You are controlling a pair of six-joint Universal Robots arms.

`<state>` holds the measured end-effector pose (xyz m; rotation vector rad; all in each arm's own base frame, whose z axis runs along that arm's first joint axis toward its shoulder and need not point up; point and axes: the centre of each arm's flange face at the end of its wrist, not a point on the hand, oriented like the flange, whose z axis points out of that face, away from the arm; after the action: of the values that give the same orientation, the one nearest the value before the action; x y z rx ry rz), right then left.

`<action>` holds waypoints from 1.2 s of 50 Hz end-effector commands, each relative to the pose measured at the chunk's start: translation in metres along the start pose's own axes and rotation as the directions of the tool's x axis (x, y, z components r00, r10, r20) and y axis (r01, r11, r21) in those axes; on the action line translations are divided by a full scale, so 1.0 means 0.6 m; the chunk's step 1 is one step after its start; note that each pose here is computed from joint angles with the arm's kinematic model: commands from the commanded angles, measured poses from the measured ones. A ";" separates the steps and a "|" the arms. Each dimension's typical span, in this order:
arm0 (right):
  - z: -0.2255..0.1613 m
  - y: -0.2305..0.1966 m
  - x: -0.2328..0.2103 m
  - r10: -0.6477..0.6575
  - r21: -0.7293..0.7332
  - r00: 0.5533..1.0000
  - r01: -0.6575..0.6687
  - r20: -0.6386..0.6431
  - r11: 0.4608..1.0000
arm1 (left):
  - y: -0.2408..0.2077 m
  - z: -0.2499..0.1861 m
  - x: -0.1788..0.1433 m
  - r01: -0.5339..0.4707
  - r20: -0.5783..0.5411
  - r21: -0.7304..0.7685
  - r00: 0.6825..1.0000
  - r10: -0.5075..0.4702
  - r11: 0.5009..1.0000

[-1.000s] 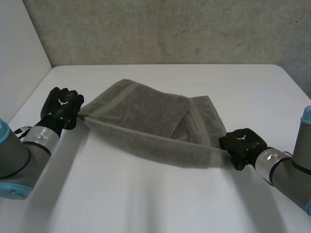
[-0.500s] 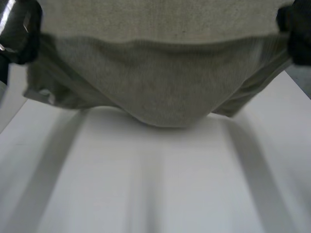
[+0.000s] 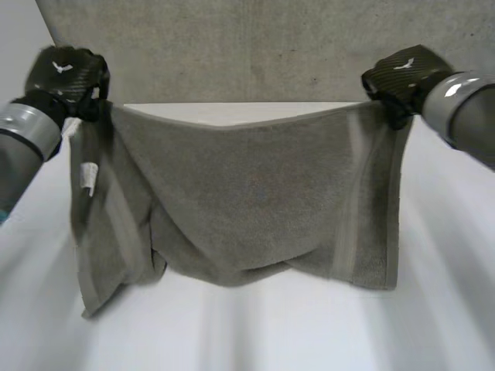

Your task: Fold the towel.

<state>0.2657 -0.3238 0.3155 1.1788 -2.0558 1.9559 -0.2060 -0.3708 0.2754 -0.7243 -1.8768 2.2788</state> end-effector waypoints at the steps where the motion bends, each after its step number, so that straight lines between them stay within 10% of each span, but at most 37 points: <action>1: 0.068 -0.016 -0.009 -0.007 0.078 0.998 0.012 -0.063 0.997 | 0.025 0.069 -0.015 -0.011 0.018 0.038 1.000 0.010 0.999; 20: 0.043 -0.187 0.091 0.141 0.519 0.929 0.062 -0.342 0.853 | -0.204 0.100 -0.097 -0.111 0.160 0.443 0.986 0.044 0.890; 32: 0.085 -0.027 -0.020 0.034 0.164 0.999 -0.034 0.000 0.986 | -0.018 0.063 -0.052 -0.010 0.051 0.176 0.999 0.001 0.984; 43: 0.087 0.155 -0.117 0.005 -0.083 0.984 0.010 0.178 0.996 | 0.167 -0.032 0.034 -0.014 -0.105 -0.021 0.994 0.012 1.000; 60: -0.065 0.026 -0.050 -0.076 0.069 0.995 0.071 0.069 0.995 | 0.089 -0.105 -0.010 -0.108 -0.090 0.018 0.990 0.109 0.994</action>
<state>0.2704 -0.3004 0.2509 1.3907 -2.0512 1.8902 -0.1638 -0.3432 0.1897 -0.9435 -1.8792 2.2463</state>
